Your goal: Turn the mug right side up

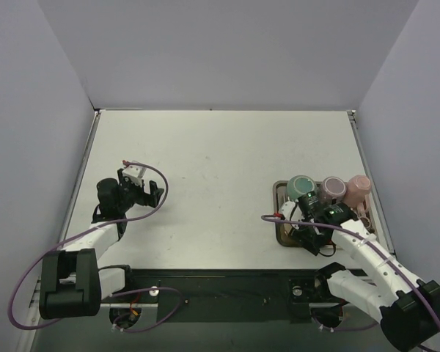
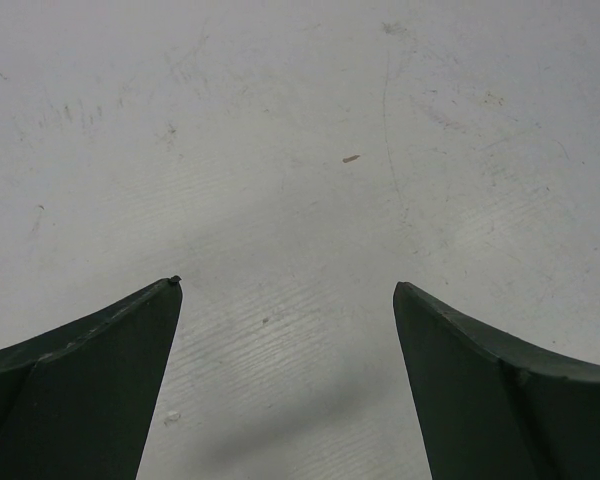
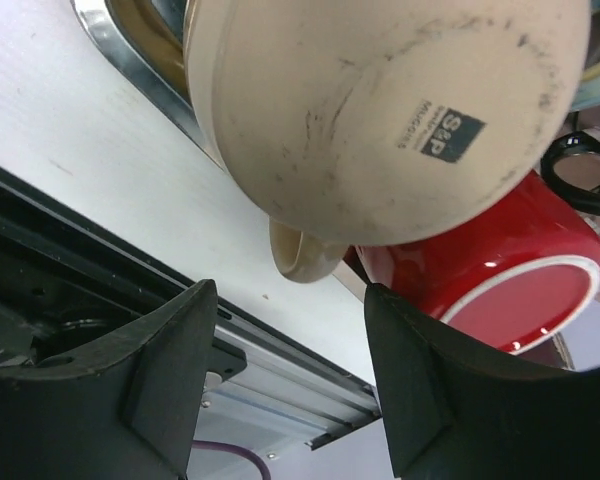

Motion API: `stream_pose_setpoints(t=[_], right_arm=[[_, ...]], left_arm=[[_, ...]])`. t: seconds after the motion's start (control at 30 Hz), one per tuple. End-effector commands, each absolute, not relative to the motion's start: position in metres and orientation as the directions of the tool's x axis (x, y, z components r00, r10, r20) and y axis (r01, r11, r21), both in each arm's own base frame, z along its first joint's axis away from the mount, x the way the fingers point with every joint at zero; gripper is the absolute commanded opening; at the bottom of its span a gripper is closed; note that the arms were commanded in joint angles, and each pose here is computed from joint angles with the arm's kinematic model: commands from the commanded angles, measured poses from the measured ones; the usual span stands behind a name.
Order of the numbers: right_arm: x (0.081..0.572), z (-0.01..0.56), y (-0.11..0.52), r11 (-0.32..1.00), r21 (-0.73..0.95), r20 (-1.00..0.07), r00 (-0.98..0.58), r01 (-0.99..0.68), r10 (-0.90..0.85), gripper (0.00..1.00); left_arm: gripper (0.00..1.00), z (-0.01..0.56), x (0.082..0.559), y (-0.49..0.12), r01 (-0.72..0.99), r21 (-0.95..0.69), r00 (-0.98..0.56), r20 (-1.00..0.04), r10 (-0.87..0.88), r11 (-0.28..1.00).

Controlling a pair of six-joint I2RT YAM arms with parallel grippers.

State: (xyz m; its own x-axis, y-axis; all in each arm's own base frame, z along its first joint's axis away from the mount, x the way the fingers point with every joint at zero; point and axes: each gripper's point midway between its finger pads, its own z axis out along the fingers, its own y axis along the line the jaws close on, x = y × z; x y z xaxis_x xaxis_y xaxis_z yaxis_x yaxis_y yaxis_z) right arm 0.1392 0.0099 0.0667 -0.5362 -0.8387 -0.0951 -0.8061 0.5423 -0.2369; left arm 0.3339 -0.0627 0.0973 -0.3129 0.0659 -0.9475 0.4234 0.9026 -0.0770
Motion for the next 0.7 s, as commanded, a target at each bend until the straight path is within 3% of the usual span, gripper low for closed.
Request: stream_pose_setpoints(t=[0.0, 0.23, 0.4, 0.47, 0.67], right_arm=[[0.146, 0.055, 0.011, 0.601, -0.252, -0.109, -0.595, -0.759, -0.796, 0.55], [0.16, 0.042, 0.008, 0.611, -0.253, 0.001, -0.632, -0.75, -0.775, 0.44], [0.167, 0.031, 0.012, 0.626, -0.255, 0.093, -0.663, -0.737, -0.743, 0.42], [0.172, 0.027, 0.015, 0.643, -0.256, 0.098, -0.681, -0.722, -0.725, 0.35], [0.174, 0.017, 0.025, 0.687, -0.232, 0.008, -0.708, -0.688, -0.706, 0.36]], left_arm=[[0.99, 0.115, 0.34, -0.064, 0.443, -0.035, -0.235, -0.969, 0.079, 0.896], [0.99, 0.116, 0.34, -0.064, 0.448, -0.032, -0.228, -0.97, 0.08, 0.894], [0.98, 0.114, 0.336, -0.069, 0.474, -0.023, -0.218, -0.972, 0.092, 0.88], [0.98, 0.114, 0.334, -0.07, 0.481, -0.024, -0.214, -0.972, 0.091, 0.876], [0.99, 0.114, 0.333, -0.072, 0.49, -0.011, -0.193, -0.976, 0.096, 0.872]])
